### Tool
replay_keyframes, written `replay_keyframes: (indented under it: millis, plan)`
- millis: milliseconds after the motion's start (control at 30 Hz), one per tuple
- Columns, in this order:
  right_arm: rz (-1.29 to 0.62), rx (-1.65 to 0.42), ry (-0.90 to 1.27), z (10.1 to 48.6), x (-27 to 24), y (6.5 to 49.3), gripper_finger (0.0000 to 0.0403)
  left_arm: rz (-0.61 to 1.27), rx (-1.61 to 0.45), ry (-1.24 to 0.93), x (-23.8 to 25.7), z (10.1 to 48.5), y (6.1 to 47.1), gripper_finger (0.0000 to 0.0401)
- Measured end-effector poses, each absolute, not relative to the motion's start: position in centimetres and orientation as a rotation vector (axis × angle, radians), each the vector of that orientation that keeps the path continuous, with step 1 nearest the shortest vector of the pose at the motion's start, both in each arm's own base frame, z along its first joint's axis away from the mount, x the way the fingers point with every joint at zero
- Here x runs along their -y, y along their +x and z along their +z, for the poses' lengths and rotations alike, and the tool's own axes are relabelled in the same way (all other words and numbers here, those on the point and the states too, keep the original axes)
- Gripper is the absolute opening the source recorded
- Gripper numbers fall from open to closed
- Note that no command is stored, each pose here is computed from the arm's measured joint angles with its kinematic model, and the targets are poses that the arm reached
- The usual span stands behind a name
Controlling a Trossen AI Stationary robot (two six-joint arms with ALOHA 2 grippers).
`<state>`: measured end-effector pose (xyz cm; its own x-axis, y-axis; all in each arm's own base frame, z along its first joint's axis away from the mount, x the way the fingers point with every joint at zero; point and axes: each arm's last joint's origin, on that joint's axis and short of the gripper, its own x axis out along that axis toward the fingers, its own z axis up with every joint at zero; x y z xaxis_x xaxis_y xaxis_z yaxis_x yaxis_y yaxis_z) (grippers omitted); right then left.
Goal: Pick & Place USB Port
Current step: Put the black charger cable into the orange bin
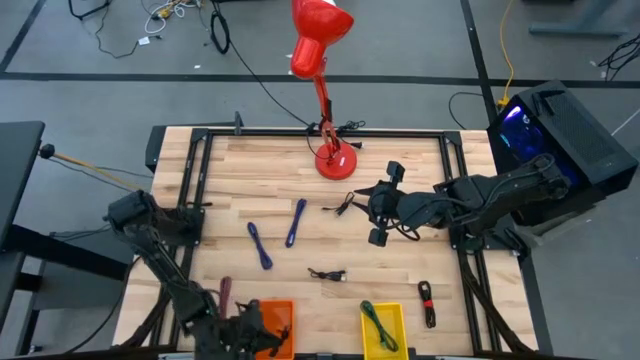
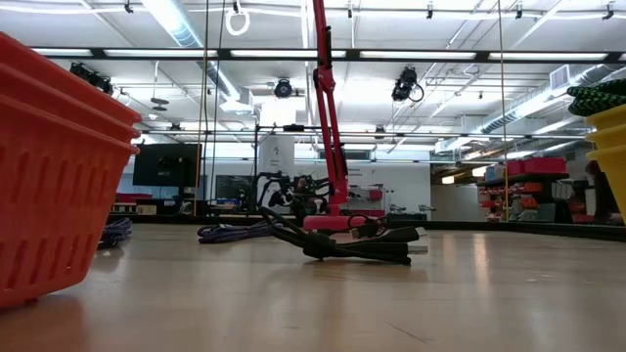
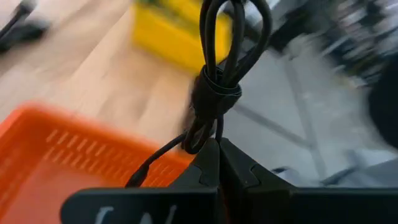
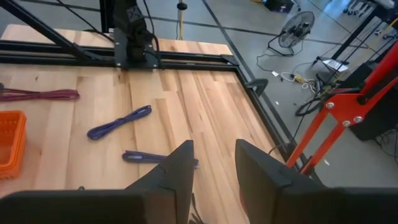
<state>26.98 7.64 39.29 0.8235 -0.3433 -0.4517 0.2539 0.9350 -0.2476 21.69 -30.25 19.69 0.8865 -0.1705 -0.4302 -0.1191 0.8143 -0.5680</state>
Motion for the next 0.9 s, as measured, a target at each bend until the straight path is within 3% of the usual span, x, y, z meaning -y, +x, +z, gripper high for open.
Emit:
replay_keyframes:
  millis: [167,500,900]
  plan:
    - [-0.317,-0.517,-0.182,39.26,-7.65,26.96,0.0118,0.103,-0.585,-0.639,30.07,18.92,21.71,0.0000]
    - [-0.318,-0.539,-0.186,39.06,-7.67,26.81,0.0118,0.108,-0.614,-0.679,30.01,18.81,21.71,0.0004]
    - [-0.318,-0.541,-0.190,39.04,-7.66,26.79,0.0118,0.100,-0.632,-0.681,29.88,18.79,21.96,0.0073]
